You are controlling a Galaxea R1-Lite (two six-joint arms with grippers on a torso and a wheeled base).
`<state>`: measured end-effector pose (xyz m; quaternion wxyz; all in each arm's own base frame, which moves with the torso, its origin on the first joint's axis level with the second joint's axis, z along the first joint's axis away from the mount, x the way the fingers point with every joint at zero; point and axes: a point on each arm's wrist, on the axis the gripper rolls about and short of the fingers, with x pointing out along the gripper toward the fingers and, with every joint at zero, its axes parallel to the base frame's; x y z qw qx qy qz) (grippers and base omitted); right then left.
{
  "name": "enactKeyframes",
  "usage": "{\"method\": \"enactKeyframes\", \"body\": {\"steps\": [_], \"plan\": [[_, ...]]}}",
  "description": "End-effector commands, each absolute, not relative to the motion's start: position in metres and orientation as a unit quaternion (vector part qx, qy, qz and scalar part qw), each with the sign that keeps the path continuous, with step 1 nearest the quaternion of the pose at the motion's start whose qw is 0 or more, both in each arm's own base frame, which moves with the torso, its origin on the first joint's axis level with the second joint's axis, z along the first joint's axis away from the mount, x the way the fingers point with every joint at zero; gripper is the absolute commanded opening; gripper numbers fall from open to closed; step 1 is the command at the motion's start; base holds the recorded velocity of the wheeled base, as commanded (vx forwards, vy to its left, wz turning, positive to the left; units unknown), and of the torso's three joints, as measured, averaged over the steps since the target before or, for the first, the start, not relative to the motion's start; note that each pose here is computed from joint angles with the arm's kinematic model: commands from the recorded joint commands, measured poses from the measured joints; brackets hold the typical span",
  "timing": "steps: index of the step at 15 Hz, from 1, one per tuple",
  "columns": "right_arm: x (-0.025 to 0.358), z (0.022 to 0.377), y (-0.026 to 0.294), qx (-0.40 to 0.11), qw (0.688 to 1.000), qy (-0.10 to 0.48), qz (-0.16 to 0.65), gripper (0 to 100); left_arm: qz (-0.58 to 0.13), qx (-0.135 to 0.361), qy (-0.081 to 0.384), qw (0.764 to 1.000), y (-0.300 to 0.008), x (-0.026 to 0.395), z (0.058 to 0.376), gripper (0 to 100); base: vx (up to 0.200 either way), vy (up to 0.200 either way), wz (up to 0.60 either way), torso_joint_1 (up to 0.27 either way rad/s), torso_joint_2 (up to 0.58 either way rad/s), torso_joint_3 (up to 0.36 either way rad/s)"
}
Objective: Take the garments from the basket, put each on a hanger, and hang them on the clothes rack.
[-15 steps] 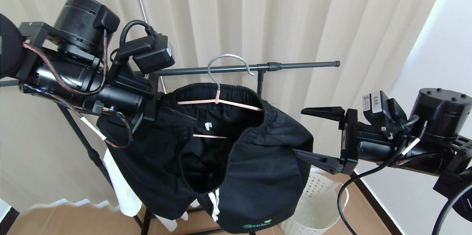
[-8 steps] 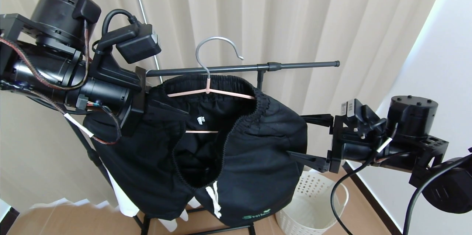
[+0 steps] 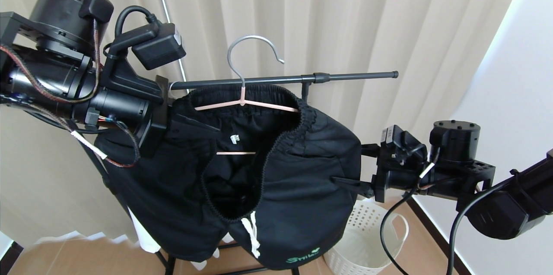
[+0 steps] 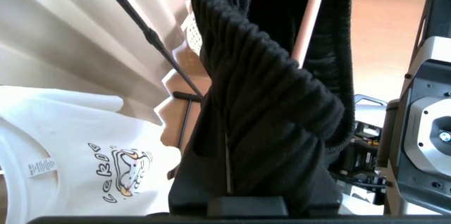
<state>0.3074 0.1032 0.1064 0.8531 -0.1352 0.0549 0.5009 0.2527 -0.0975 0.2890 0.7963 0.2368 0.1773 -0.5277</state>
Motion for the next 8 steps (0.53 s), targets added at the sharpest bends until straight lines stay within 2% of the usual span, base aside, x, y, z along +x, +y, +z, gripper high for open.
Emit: {"method": "enactKeyframes", "body": {"steps": [1, 8], "plan": [[0.3094, 0.1036, 0.1038, -0.135, 0.855, 0.059, 0.497, 0, -0.526, 0.234, 0.176, 0.798, -0.0965, 0.2504, 0.2908, 0, 0.0, 0.0, 0.0, 0.0, 0.0, 0.0], [0.3179, 0.1022, 0.0973, -0.137, 0.866, 0.062, 0.478, 0, -0.515, 0.205, 0.18, 0.813, -0.0935, 0.2425, 0.2986, 0, 0.0, 0.0, 0.0, 0.0, 0.0, 0.0]]}}
